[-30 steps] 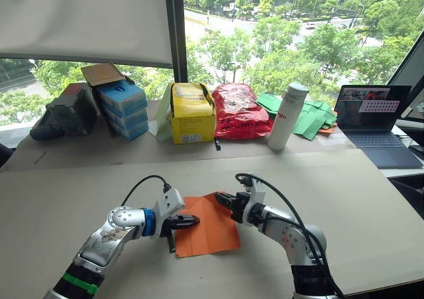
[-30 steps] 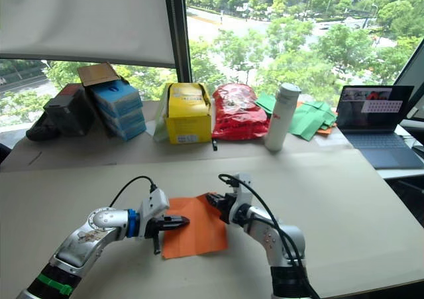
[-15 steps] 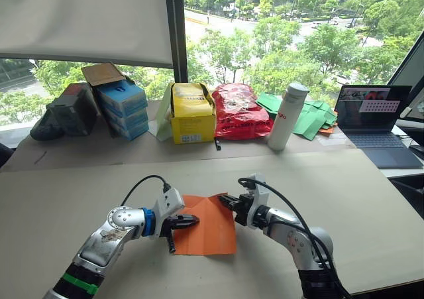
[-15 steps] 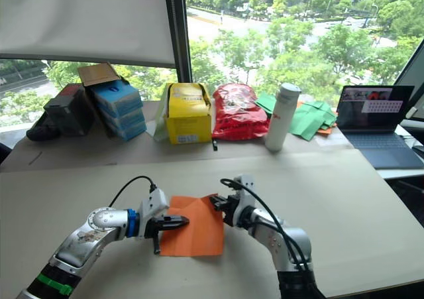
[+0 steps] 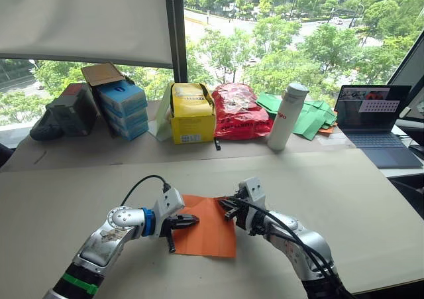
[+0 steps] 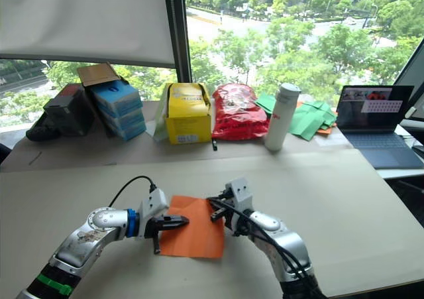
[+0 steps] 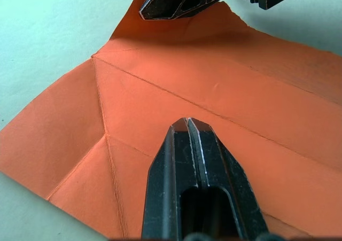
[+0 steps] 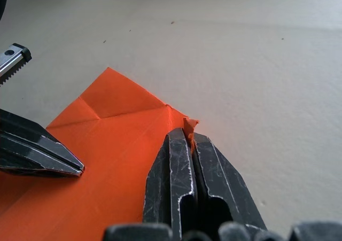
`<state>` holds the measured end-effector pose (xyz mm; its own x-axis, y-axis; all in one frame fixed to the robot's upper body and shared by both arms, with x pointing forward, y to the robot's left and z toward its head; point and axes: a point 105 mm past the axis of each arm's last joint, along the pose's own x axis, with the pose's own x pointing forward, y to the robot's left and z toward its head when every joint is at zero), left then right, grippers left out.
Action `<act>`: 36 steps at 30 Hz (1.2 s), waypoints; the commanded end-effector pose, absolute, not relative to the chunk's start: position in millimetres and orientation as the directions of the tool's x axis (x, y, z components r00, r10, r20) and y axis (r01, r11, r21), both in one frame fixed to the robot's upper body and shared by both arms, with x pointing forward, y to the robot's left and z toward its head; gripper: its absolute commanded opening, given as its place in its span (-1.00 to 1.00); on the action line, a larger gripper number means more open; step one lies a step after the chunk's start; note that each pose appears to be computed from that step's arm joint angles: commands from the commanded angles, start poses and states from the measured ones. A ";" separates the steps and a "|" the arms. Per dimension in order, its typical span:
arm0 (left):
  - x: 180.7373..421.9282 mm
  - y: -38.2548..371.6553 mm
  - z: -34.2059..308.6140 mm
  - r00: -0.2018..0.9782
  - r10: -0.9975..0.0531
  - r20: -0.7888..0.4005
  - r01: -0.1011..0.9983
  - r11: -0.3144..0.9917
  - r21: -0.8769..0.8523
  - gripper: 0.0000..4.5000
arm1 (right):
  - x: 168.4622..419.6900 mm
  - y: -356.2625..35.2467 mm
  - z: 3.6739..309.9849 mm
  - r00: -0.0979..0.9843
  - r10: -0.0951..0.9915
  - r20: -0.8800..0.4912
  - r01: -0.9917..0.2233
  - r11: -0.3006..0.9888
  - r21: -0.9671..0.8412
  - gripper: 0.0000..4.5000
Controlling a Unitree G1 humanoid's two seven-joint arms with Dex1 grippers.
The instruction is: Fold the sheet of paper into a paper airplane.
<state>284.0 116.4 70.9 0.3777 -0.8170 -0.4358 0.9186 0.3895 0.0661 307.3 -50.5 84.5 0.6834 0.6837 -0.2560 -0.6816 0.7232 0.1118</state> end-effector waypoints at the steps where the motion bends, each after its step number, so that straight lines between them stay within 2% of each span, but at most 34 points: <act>1: 282.9 123.9 59.1 0.387 -0.784 -0.485 0.908 0.415 0.054 -1.00 | 294.9 -33.9 99.8 0.649 0.735 -0.194 -0.759 0.644 -0.095 -0.97; 7: 282.6 124.2 59.7 0.388 -0.784 -0.484 0.907 0.417 0.053 -1.00 | 286.0 -23.7 99.1 0.620 0.761 -0.191 -0.779 0.570 -0.261 -0.97; 12: 283.8 124.9 61.9 0.393 -0.783 -0.482 0.906 0.421 0.055 -1.00 | 282.3 -22.3 80.4 0.605 0.749 -0.272 -0.793 0.533 -0.296 -0.97; 19: 293.9 119.8 84.6 0.402 -0.807 -0.433 0.906 0.418 0.063 -1.00 | 284.9 -25.6 56.4 0.603 0.710 -0.365 -0.798 0.539 -0.269 -0.97; 26: 308.0 109.5 115.5 0.385 -0.840 -0.381 0.921 0.378 0.097 -1.00 | 293.2 -27.5 58.1 0.634 0.691 -0.347 -0.772 0.589 -0.240 -0.97; 36: 324.8 98.1 119.6 0.377 -0.847 -0.376 0.926 0.356 0.126 -1.00 | 304.3 -22.2 68.2 0.655 0.691 -0.307 -0.756 0.597 -0.269 -0.97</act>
<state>321.8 105.2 107.4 0.3814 -0.8331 -0.4006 0.9198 0.3852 0.0746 300.7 -19.7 72.6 0.6425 0.7097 -0.2888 -0.7662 0.5894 -0.2561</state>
